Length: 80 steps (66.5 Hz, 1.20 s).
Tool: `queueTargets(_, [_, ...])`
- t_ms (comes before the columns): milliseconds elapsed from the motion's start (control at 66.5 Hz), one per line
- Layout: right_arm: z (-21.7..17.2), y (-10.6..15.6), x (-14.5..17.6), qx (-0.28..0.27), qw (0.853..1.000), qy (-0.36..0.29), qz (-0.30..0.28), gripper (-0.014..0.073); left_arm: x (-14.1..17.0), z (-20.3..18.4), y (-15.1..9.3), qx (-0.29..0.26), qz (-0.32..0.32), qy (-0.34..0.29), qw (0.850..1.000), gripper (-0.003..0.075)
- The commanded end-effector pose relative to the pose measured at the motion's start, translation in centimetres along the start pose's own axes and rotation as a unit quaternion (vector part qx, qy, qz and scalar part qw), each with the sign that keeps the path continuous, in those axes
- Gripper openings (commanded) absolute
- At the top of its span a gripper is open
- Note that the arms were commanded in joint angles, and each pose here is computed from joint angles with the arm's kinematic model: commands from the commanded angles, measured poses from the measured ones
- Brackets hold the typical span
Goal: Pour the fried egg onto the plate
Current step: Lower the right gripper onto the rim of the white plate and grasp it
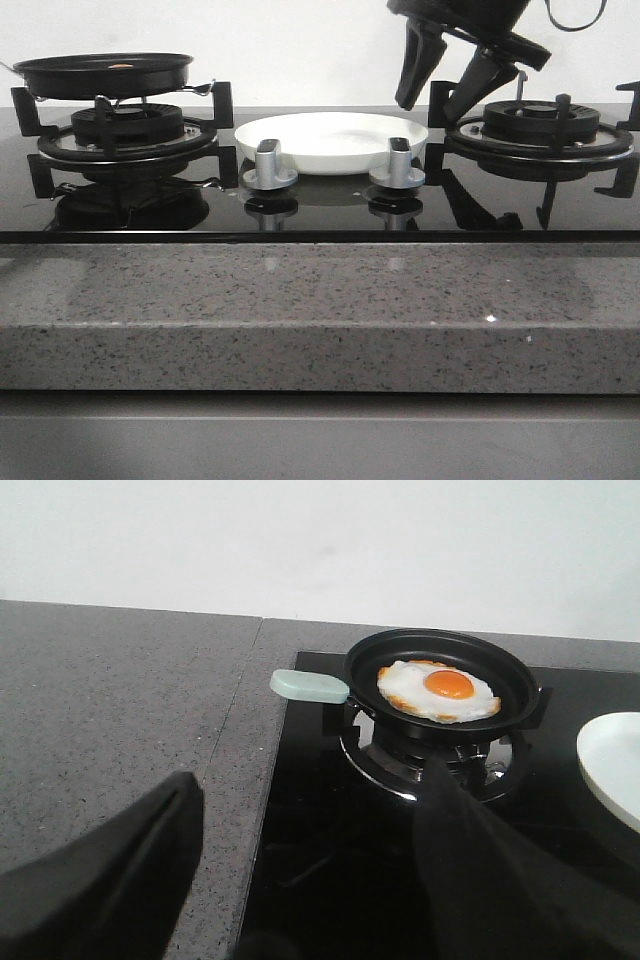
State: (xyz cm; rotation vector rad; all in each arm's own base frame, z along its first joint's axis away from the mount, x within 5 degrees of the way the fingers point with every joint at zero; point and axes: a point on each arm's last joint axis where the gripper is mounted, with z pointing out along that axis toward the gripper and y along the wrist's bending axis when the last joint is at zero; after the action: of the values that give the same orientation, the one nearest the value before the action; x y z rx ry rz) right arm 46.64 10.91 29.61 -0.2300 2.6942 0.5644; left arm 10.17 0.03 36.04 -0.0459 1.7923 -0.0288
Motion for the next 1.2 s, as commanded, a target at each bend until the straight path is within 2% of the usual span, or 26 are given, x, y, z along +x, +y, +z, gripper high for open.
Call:
queueTargets(0, [-3.1, 1.4, 0.3, -0.028, 0.999, 0.010, -0.014, 0.0467, -1.7, -0.2, -0.1, 0.003, 0.000, -0.051, 0.999, 0.0459])
queueTargets(165, [-2.4, 1.5, 0.3, -0.048, 0.999, 0.016, -0.006, 0.0465, -1.7, -0.2, -0.1, 0.003, 0.000, -0.051, 0.999, 0.0459])
queueTargets(451, [-1.4, 1.2, 0.3, -0.049, 0.998, 0.026, -0.001, 0.0463, -1.7, -0.2, -0.1, 0.003, 0.000, -0.051, 0.999, 0.0459])
queueTargets(617, [-1.4, 1.2, 0.3, -0.049, 0.998, 0.026, -0.001, 0.0288, -1.7, -0.2, -0.1, 0.003, 0.000, -0.051, 0.999, 0.0459])
queueTargets(692, [-1.4, 1.2, 0.3, -0.049, 0.998, 0.026, -0.001, 0.0238, -1.7, -0.2, -0.1, 0.003, 0.000, -0.051, 0.999, 0.0459])
queueTargets(1038, [-1.4, 1.2, 0.4, -0.049, 0.998, 0.027, -0.001, 0.0168, -1.7, -0.2, -0.1, 0.003, 0.000, -0.051, 0.999, 0.0459])
queueTargets(1189, [-1.3, 1.1, 0.4, -0.049, 0.998, 0.028, -0.001, 0.0163, -1.7, -0.2, -0.1, 0.003, 0.000, -0.051, 0.999, 0.0459])
